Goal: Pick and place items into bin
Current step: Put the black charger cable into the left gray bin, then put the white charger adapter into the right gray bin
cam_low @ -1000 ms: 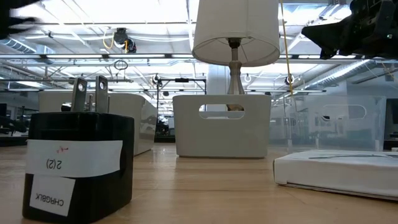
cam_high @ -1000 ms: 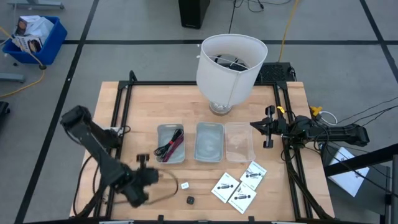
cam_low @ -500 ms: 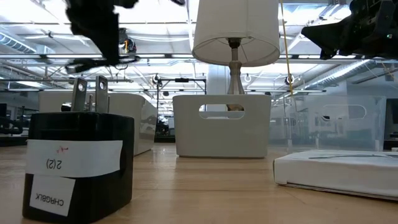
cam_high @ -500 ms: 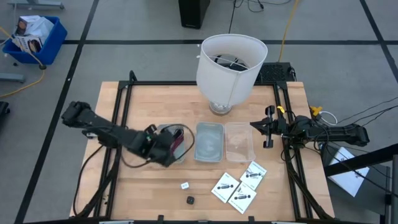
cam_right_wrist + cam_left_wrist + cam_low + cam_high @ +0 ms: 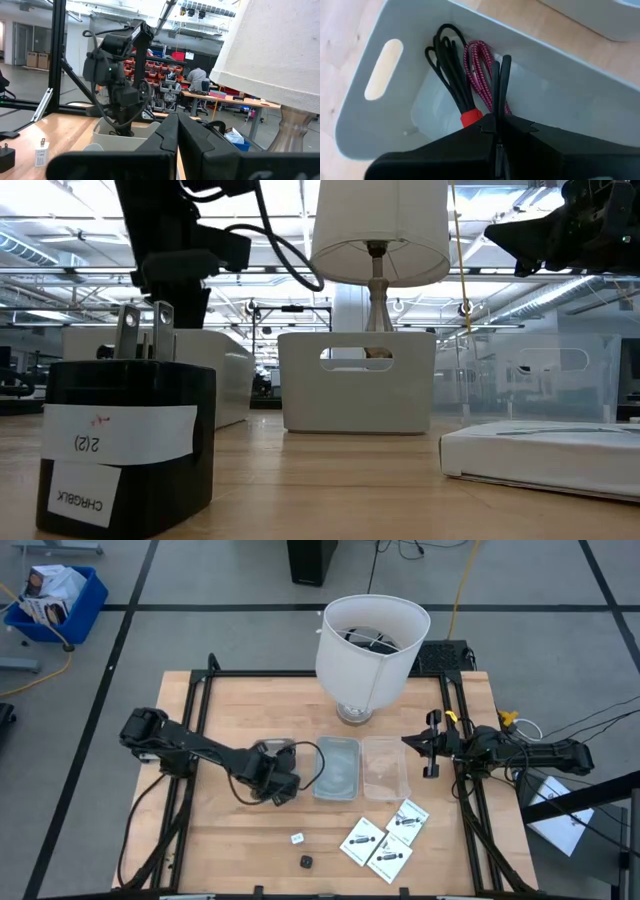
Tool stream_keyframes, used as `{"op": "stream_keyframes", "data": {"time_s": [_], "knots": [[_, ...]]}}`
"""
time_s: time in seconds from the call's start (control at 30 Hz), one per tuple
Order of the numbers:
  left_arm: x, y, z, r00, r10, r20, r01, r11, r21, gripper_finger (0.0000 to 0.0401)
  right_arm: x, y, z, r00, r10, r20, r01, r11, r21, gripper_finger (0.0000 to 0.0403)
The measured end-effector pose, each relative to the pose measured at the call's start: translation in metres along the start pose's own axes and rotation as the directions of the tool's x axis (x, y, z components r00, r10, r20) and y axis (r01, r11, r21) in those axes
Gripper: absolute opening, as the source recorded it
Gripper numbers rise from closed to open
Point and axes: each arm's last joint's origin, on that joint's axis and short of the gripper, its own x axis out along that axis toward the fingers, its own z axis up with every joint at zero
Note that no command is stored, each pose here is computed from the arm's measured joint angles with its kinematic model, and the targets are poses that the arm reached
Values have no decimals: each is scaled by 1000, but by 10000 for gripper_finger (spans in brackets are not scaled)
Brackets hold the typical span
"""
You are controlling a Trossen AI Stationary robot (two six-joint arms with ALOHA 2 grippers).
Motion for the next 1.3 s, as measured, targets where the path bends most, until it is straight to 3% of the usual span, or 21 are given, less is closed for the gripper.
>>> {"op": "stream_keyframes", "data": {"time_s": [0.27,0.57,0.8,0.93,1.13,1.2,1.3], "knots": [[1,1,1,1000,-8,-11,9,1000,19,22,0,0,0,1000,0,0,0,1000,-2,2],[-1,2,2,1000,-2,2,2,1000,26,153,0,0,0,1000,0,1,0,1000,-2,2],[-22,2,6,996,-11,89,3,996,95,203,0,0,0,1000,0,1,0,1000,-2,1],[-52,8,8,982,-37,185,18,995,101,208,0,0,0,1000,0,0,0,1000,-2,1],[-108,22,-2,942,-151,301,117,985,129,206,0,0,-1,1000,1,-5,-1,1000,-3,1],[-121,24,-13,932,-181,313,138,978,157,194,0,0,0,1000,1,-4,-1,1000,-2,2],[-134,28,-31,924,-171,342,147,985,93,148,0,0,-1,1000,1,-4,-1,1000,-3,1]]}}
